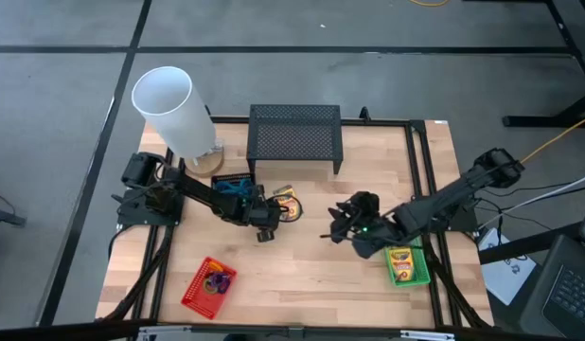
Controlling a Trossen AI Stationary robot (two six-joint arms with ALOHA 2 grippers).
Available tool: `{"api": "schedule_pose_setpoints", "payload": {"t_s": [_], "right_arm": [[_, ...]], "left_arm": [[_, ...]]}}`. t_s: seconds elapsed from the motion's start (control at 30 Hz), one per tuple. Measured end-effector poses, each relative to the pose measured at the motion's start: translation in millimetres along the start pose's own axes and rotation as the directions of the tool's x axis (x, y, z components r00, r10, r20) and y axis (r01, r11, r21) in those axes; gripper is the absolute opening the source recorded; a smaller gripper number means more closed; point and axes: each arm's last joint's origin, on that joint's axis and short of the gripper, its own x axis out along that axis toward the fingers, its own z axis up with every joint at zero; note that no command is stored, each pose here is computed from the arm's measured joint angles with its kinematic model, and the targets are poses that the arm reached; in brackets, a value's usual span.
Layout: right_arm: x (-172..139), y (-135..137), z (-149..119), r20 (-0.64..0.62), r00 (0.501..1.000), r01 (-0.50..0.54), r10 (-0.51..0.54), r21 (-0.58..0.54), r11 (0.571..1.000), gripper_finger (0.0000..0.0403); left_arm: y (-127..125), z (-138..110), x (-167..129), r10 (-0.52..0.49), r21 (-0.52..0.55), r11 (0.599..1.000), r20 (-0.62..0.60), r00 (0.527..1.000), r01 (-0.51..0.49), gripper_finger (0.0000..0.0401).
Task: Pick & Place Office Desk Supplies
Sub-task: Put the crayon box into the green bin
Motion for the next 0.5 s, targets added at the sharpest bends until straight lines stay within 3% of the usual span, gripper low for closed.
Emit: {"api": "schedule_pose_setpoints", "payload": {"t_s": [0.3, 0.5], "right_arm": [[50.6, -4.9, -27.8, -0.159, 0.978, 0.129, -0.134, -0.041, 0.991, 0.0139], [54.9, -5.1, -30.7, -0.187, 0.973, 0.129, -0.137, -0.051, 0.990, 0.0139]], "left_arm": [[-4.2, 15.2, -6.5, -0.080, 0.018, 0.997, 0.137, 0.987, 0.078, 0.0018], [-3.9, 13.6, -5.0, -0.076, 0.026, 0.997, 0.154, 0.985, 0.073, 0.0017]]}}
